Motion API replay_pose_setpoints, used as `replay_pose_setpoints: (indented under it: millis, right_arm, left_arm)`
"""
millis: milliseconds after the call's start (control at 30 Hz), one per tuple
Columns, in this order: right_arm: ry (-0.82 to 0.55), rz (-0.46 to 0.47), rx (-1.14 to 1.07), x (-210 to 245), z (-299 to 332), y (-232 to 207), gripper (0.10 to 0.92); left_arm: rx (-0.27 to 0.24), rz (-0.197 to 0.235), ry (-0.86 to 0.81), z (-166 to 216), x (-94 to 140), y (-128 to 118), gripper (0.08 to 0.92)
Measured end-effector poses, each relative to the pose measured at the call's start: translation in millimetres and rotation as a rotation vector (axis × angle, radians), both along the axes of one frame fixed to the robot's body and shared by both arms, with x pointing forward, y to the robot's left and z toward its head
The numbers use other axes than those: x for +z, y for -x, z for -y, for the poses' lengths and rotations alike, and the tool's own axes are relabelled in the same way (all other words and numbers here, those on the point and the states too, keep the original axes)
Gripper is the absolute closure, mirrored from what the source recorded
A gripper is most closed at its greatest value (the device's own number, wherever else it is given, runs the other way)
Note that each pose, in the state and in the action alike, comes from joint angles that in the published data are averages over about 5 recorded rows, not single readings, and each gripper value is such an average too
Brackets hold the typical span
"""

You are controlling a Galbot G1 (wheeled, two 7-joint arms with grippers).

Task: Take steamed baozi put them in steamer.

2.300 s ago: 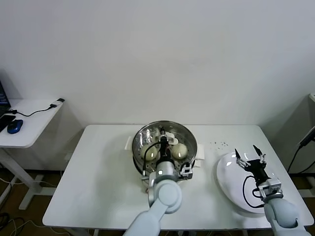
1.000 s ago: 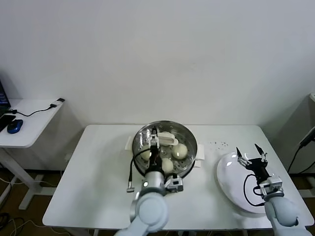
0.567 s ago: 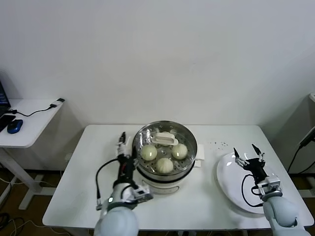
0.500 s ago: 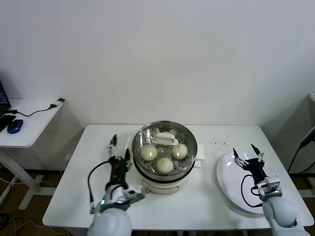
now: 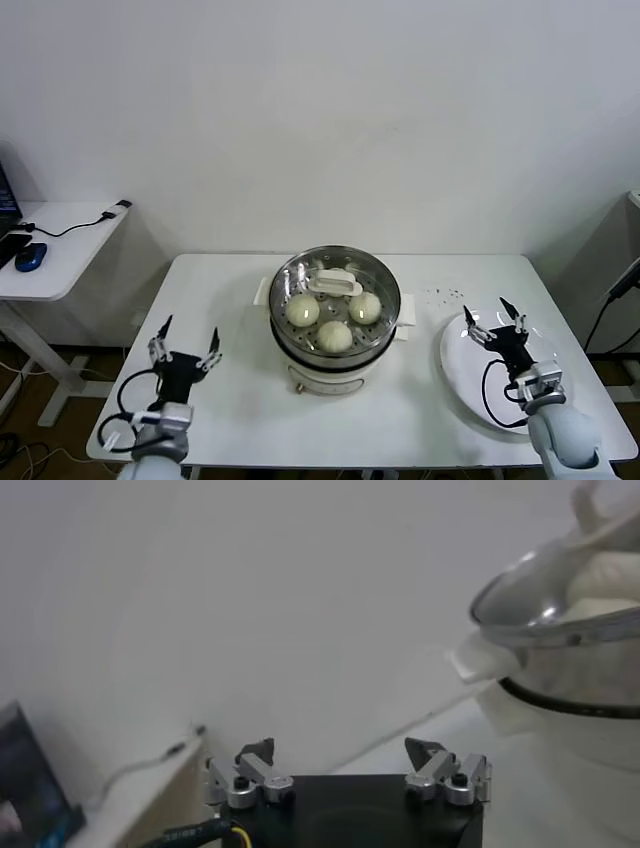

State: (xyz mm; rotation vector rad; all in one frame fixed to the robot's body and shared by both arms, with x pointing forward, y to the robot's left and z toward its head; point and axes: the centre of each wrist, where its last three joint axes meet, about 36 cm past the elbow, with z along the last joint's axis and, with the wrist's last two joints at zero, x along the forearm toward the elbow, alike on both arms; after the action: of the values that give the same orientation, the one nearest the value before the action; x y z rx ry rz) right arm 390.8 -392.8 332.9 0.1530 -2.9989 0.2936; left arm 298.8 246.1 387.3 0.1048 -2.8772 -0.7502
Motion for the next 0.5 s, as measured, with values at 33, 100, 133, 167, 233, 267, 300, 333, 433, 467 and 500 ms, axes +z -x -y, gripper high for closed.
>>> replay_pose_setpoints:
  millis: [33,100,133,167,233,267,300,333,433,467,500]
  right_arm:
    - [-0.003,-0.001,0.002,0.3,-1.1,0.3,0.2]
    - [-0.009,-0.003,0.006,0.7,-3.1,0.9,0.2]
    - [-0.012,-0.004,0.009,1.0,-4.0,1.2,0.2]
    - [-0.015,-0.004,0.011,1.3,-4.7,1.6,0.2]
    - [-0.02,-0.006,0.016,2.0,-5.6,2.4,0.2]
    - [-0.023,-0.006,0.017,2.4,-5.8,2.9,0.2]
    - [-0.026,-0.007,0.019,2.7,-5.8,3.5,0.2]
    - [-0.028,-0.008,0.02,3.1,-5.6,4.0,0.2]
    - [-0.035,-0.01,0.025,3.8,-5.3,5.7,0.2]
    - [-0.037,-0.011,0.026,3.9,-5.4,6.2,0.2]
    - [-0.04,-0.011,0.028,4.0,-5.7,6.6,0.2]
  left_arm:
    - [0.003,0.011,0.038,-4.6,-5.6,3.1,0.177]
    - [0.011,0.034,0.102,-12.4,-15.2,8.6,0.177]
    - [0.016,0.046,0.129,-16.0,-19.5,10.9,0.177]
    - [0.021,0.057,0.152,-19.2,-23.3,13.0,0.177]
    - [0.032,0.075,0.19,-24.8,-29.7,17.0,0.177]
    - [0.036,0.081,0.206,-27.1,-32.6,19.0,0.177]
    - [0.04,0.086,0.221,-29.1,-35.2,21.1,0.177]
    - [0.044,0.091,0.234,-31.0,-37.5,23.0,0.177]
    - [0.057,0.103,0.263,-36.4,-43.1,27.9,0.177]
    - [0.062,0.106,0.271,-38.1,-44.6,29.6,0.177]
    - [0.068,0.109,0.277,-39.7,-46.0,31.2,0.177]
